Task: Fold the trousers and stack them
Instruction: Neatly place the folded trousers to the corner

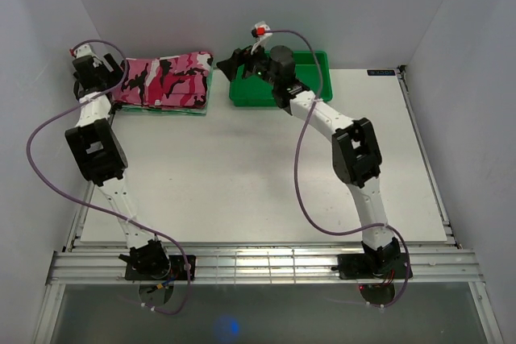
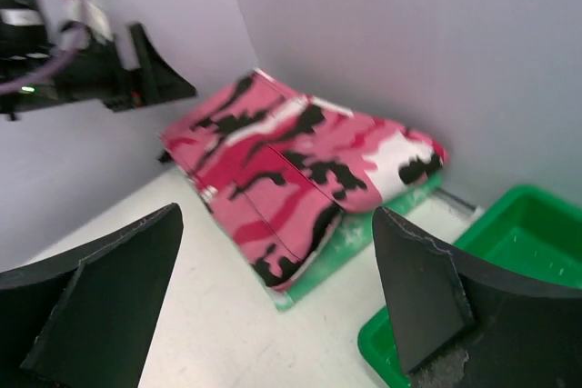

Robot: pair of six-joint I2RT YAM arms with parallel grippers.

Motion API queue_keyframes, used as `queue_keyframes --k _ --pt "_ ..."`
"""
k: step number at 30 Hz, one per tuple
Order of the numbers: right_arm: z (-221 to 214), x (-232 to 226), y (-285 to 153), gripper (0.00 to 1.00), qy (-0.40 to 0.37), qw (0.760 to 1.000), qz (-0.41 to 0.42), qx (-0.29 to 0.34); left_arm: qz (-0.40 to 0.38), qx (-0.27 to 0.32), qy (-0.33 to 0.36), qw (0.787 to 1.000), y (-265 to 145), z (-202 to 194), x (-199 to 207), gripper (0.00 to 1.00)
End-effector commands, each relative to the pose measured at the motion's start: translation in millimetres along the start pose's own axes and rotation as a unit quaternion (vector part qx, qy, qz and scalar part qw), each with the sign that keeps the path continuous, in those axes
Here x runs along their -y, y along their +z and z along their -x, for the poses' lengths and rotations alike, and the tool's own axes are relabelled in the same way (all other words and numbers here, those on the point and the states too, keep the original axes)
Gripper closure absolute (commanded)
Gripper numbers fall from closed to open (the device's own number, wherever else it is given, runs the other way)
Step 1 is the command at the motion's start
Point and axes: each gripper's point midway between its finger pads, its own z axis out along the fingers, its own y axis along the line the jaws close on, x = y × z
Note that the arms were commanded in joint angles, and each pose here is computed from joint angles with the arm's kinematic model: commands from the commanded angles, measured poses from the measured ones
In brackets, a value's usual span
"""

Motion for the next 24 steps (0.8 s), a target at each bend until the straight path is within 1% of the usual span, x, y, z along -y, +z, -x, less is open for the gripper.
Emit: queue_keyframes --k 1,2,4,5,6,8,9,10,11,12,13,14,15,16,17,18,19,20,21,22,23,24 --pt "71 -61 -27 0.1 -0.028 0.996 0.078 0.025 -0.039 0.006 0.016 0.999 -55 61 33 0.02" --pt "76 -65 -33 0.1 -0.03 0.996 0.082 0.023 -0.046 0.006 0.021 0.999 -65 70 38 0.02" --pt "73 -64 -48 0.1 -0.026 0.996 0.081 -0.005 -0.06 -0.018 0.032 0.998 -92 78 47 0.02" --pt "92 -65 -59 0.1 -0.045 0.996 0.079 -0.001 -0.08 -0.022 0.053 0.995 -103 83 56 0.02" --pt "94 -64 -67 0.1 -0.051 0.996 0.077 -0.014 -0.081 -0.041 0.062 0.994 -122 83 59 0.02" --pt "99 -61 -93 0.1 -0.057 0.995 0.059 -0.056 -0.105 -0.067 0.093 0.988 -141 70 76 0.02" --pt "102 -46 -105 0.1 -0.073 0.994 0.038 -0.068 -0.126 -0.086 0.124 0.98 -164 65 85 0.02" --pt "110 -45 -125 0.1 -0.078 0.994 0.027 -0.076 -0.151 -0.103 0.143 0.973 -176 53 102 0.02" --pt "98 -22 -147 0.1 -0.064 0.991 -0.003 -0.117 -0.169 -0.12 0.175 0.962 -186 39 111 0.02" --pt "96 -12 -163 0.1 -0.071 0.989 -0.019 -0.132 -0.176 -0.152 0.188 0.954 -199 21 117 0.02" --pt "96 -9 -187 0.1 -0.069 0.986 -0.037 -0.145 -0.202 -0.155 0.214 0.943 -220 14 143 0.02" --pt "84 13 -213 0.1 -0.063 0.979 -0.07 -0.181 -0.213 -0.163 0.234 0.934 -230 3 156 0.02" --pt "80 24 -232 0.1 -0.062 0.973 -0.099 -0.197 -0.207 -0.187 0.252 0.926 -236 -22 157 0.02" --pt "90 25 -254 0.1 -0.074 0.971 -0.113 -0.198 -0.235 -0.184 0.267 0.916 -256 -31 182 0.02" --pt "70 42 -280 0.1 -0.059 0.962 -0.141 -0.226 -0.248 -0.193 0.266 0.911 -264 -41 190 0.02" --pt "60 47 -302 0.1 -0.054 0.954 -0.161 -0.247 -0.265 -0.212 0.267 0.902 -273 -65 201 0.02" --pt "68 42 -322 0.1 -0.076 0.952 -0.17 -0.243 -0.284 -0.222 0.261 0.895 -285 -77 218 0.02" --pt "42 53 -346 0.1 -0.068 0.939 -0.197 -0.273 -0.3 -0.227 0.256 0.891 -293 -84 226 0.02" --pt "32 51 -362 0.1 -0.066 0.933 -0.207 -0.287 -0.309 -0.236 0.25 0.887 -297 -93 232 0.02" --pt "34 43 -377 0.1 -0.072 0.933 -0.213 -0.282 -0.32 -0.259 0.24 0.879 -305 -113 240 0.02" --pt "25 43 -390 0.1 -0.067 0.929 -0.221 -0.29 -0.322 -0.272 0.238 0.875 -306 -124 243 0.02" --pt "-3 42 -406 0.1 -0.048 0.92 -0.229 -0.314 -0.321 -0.276 0.232 0.875 -305 -132 246 0.02"
